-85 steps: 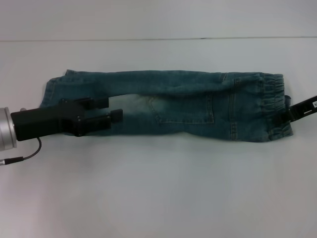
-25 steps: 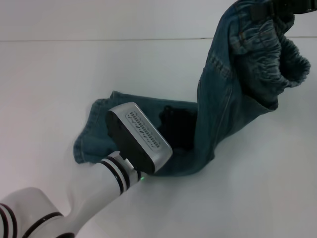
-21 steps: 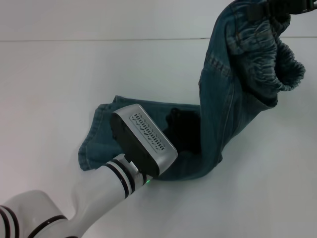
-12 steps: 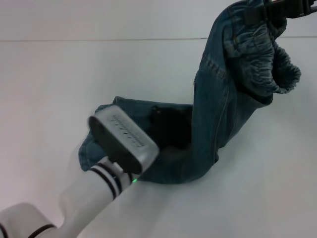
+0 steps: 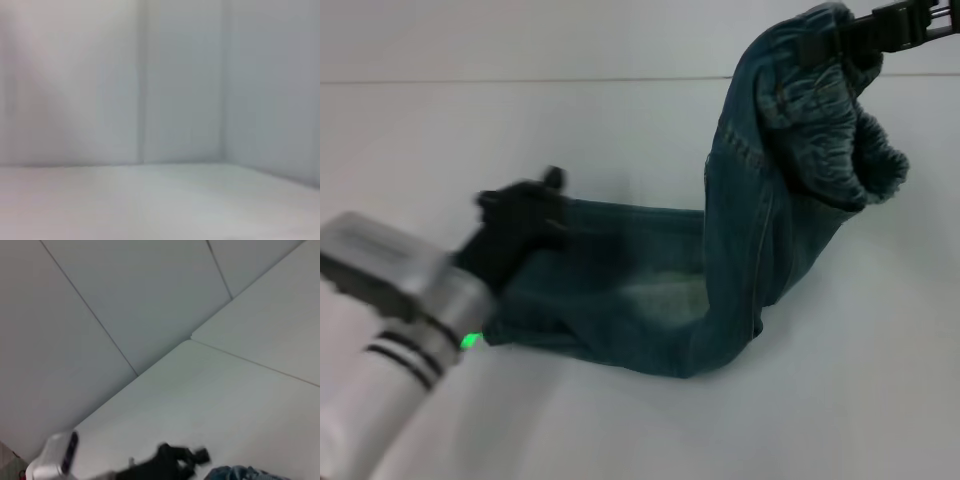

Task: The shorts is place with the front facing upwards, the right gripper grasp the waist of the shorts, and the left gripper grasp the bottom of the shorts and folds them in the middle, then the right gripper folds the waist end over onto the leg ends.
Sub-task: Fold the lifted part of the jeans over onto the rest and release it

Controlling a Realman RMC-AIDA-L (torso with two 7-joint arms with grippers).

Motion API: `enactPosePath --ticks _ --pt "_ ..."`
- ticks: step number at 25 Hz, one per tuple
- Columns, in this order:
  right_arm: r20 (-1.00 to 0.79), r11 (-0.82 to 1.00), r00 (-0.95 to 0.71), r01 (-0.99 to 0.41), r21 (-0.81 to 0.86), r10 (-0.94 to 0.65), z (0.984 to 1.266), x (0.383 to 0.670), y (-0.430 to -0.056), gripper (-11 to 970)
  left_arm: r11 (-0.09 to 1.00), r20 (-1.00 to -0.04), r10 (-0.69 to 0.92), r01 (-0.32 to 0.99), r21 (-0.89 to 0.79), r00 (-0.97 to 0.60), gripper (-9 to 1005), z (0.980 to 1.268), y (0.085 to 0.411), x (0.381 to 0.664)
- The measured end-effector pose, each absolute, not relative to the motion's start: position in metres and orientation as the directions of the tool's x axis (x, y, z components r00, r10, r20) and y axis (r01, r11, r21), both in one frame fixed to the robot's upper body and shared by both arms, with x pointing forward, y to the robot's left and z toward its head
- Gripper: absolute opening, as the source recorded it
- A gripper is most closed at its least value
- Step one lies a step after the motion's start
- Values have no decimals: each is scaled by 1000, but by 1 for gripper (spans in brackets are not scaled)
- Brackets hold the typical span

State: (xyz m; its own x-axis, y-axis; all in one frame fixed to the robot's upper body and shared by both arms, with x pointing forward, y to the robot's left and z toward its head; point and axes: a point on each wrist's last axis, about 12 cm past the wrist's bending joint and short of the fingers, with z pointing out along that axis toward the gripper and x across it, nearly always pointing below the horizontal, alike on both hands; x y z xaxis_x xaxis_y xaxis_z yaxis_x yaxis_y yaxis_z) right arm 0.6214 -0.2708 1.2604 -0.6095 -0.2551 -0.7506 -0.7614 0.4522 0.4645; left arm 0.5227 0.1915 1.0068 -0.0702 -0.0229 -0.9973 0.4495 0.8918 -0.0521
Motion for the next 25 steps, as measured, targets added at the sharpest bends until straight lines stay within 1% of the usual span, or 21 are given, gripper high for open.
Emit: enactPosePath --ticks 1,3,5,9,12,14,15,16,21,25 --pt "-749 453 -610 -761 464 -259 1259 623 -269 90 897 -993 -80 429 -108 -82 13 1007 207 522" --pt "-747 455 -609 -763 459 -268 1258 626 -264 90 894 -985 -145 413 -172 -97 13 1008 234 519" --pt "-746 447 -603 -771 454 -283 1257 629 -256 90 878 -976 -187 426 -216 -111 13 1010 259 510" --pt "-730 408 -595 -791 456 -336 1252 637 -231 90 857 -973 -205 460 -232 -108 13 1017 290 490" --pt "-711 370 -578 -812 453 -399 1248 642 -205 91 863 -970 -220 442 -244 -106 13 1018 310 474" --pt "-697 342 -562 -826 448 -444 1246 644 -184 91 873 -969 -223 420 -248 -107 13 1017 318 468" --pt "-683 322 -546 -838 441 -485 1243 645 -165 91 882 -968 -225 399 -250 -108 14 1016 323 463" --pt "-683 322 -546 -838 441 -485 1243 645 -165 91 882 -968 -225 399 -250 -108 14 1016 323 463" --pt "-643 282 -502 -863 420 -578 1230 640 -119 90 895 -968 -225 369 -251 -112 14 1013 328 455" --pt "-614 260 -473 -876 407 -632 1220 635 -94 109 900 -969 -222 360 -247 -111 14 1012 330 454"
